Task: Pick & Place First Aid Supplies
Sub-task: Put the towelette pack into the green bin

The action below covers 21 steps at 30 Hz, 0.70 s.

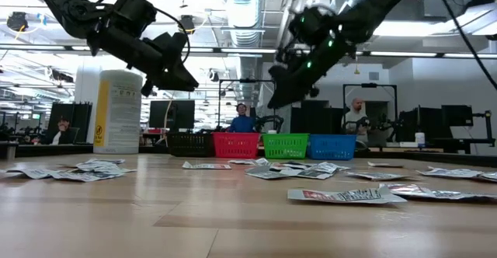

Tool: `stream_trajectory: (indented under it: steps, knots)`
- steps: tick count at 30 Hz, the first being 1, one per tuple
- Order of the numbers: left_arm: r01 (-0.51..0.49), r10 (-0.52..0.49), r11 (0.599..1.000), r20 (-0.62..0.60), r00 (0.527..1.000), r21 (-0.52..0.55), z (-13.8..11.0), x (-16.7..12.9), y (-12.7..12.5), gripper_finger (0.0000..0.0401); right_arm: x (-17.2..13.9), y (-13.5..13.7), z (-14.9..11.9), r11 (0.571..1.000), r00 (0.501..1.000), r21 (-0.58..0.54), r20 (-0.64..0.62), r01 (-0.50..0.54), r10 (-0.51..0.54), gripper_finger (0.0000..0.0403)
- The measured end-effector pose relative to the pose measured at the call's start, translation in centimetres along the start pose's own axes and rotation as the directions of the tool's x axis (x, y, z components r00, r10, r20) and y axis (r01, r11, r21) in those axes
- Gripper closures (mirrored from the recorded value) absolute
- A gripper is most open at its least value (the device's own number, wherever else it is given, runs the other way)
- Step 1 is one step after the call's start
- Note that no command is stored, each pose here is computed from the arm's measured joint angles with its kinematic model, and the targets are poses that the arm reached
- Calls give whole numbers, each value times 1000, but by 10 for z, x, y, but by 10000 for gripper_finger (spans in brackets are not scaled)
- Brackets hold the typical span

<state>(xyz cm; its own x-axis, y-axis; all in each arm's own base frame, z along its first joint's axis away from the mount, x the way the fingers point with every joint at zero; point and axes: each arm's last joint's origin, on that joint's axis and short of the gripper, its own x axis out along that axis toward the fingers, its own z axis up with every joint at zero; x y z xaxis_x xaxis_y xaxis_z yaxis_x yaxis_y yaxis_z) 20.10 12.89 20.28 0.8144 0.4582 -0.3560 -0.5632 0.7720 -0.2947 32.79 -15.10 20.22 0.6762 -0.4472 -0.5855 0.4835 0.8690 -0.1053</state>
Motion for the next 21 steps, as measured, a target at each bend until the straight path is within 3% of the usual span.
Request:
stream_trajectory:
  steps: [7,13,21]
  knots:
    - [53,-54,998,-48,997,-28,-12,0,-16,310,-29,38,-4,966,988,-230,-116,-122,97,290]
    - [84,-90,995,-100,991,-61,-30,-2,-25,310,-41,69,-29,892,923,-350,-349,-286,159,290]
    - [87,-92,995,-99,991,-52,-44,-6,-38,310,-59,100,-48,816,845,-392,-494,-426,204,290]
